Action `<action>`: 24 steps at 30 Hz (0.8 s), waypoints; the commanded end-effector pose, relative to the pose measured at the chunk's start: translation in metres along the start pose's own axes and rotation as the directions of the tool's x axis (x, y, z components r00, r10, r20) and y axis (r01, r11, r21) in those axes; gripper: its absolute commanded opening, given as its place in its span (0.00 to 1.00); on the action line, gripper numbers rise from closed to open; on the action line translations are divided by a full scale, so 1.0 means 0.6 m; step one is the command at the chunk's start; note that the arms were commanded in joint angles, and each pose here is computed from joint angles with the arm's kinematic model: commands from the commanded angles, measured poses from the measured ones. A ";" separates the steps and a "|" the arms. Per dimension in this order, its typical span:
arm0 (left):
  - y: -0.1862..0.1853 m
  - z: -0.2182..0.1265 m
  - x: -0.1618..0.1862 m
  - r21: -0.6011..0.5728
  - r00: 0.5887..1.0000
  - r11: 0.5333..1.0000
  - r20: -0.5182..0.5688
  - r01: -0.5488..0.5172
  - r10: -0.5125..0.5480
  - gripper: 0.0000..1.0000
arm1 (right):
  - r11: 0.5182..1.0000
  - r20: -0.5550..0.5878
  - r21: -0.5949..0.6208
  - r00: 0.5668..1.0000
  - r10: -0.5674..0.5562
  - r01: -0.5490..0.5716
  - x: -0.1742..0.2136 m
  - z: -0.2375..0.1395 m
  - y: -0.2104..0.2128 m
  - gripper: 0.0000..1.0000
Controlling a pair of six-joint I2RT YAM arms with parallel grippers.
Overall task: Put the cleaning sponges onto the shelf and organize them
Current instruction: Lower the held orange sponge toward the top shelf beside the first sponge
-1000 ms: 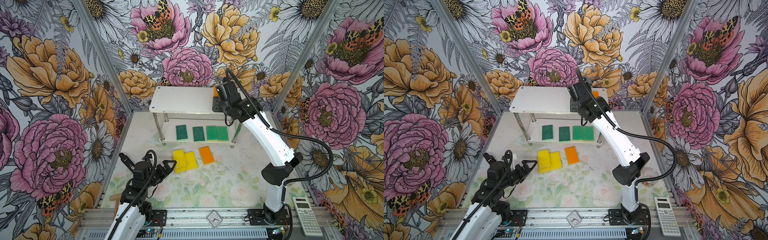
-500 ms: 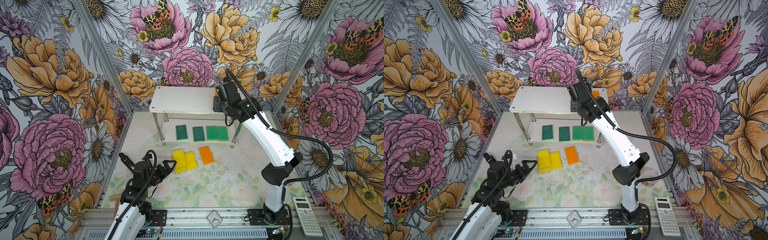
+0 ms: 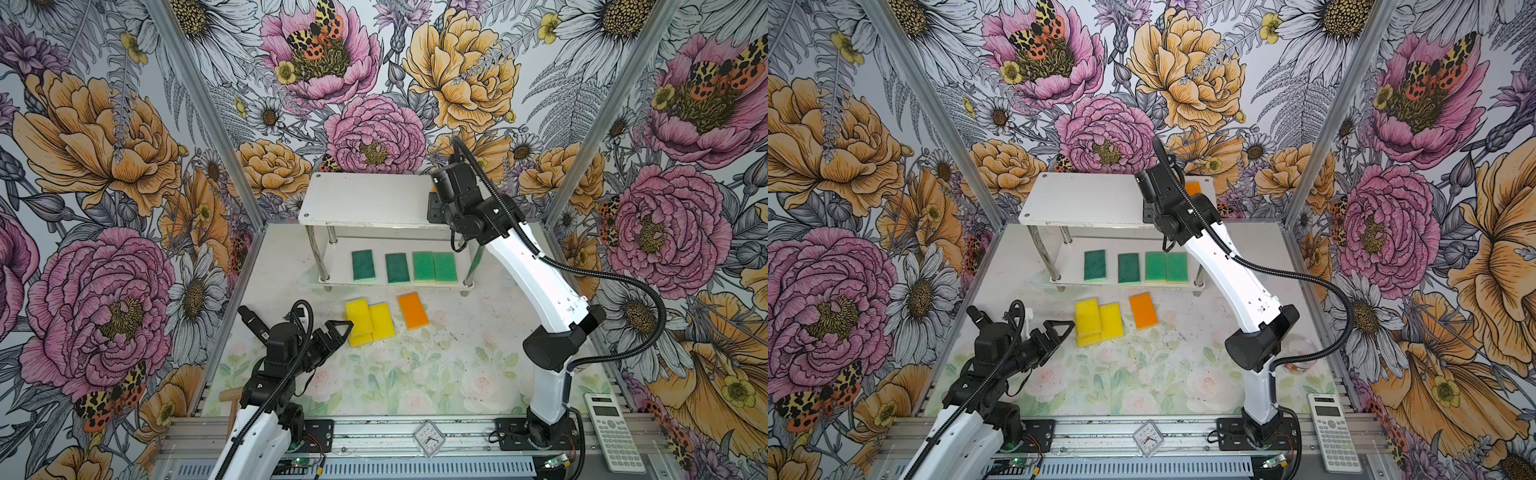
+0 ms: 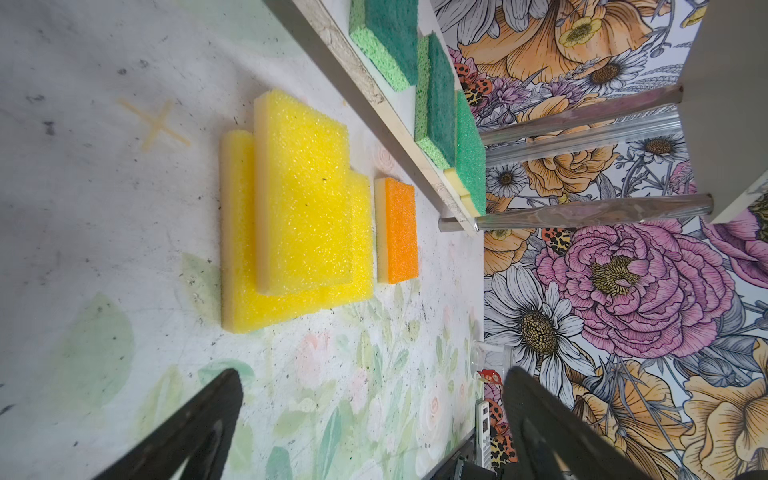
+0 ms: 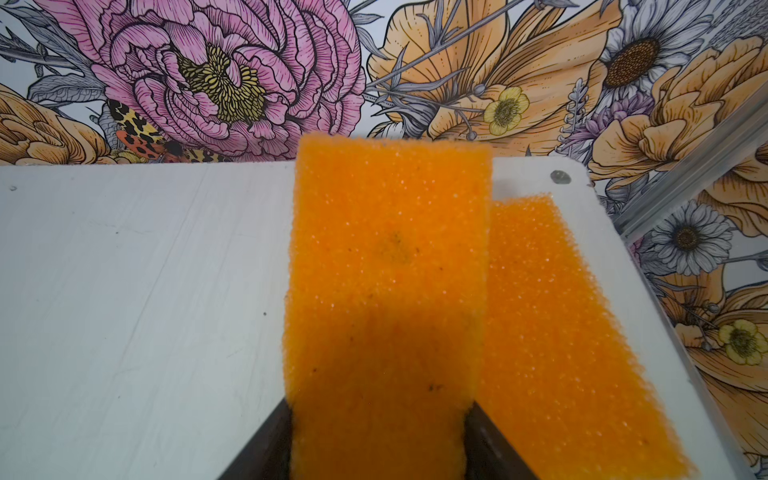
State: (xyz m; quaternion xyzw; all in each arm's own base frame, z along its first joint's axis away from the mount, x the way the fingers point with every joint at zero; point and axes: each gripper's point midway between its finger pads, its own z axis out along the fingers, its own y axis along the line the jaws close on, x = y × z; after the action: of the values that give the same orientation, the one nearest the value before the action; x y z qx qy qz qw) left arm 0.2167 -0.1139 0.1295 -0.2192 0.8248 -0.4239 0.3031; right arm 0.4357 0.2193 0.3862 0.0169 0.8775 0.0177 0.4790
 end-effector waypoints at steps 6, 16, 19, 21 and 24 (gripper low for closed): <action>0.008 0.000 0.004 -0.002 1.000 1.000 -0.005 0.014 -0.014 0.99 | 1.000 0.005 0.014 1.000 0.007 -0.007 -0.002 0.001 -0.008 0.63; 0.010 0.001 0.004 -0.006 1.000 1.000 -0.006 0.015 -0.015 0.99 | 1.000 0.021 0.009 1.000 0.010 -0.011 -0.009 -0.011 -0.012 0.68; 0.009 0.001 0.004 -0.005 1.000 1.000 -0.004 0.014 -0.014 0.99 | 1.000 0.031 0.001 0.999 0.011 -0.011 -0.014 -0.018 -0.011 0.68; 0.008 0.001 0.005 -0.004 1.000 1.000 -0.007 0.013 -0.013 0.99 | 1.000 0.037 -0.003 0.999 0.011 -0.011 -0.017 -0.022 -0.011 0.68; 0.009 0.001 0.005 -0.003 1.000 1.000 -0.008 0.016 -0.016 0.99 | 1.000 0.048 -0.011 0.999 0.012 -0.012 -0.022 -0.027 -0.010 0.69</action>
State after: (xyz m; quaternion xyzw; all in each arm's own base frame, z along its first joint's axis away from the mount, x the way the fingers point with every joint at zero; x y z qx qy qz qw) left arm 0.2167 -0.1139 0.1295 -0.2192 0.8248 -0.4239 0.3031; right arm 0.4360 0.2196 0.3844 0.0155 0.8779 0.0171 0.4784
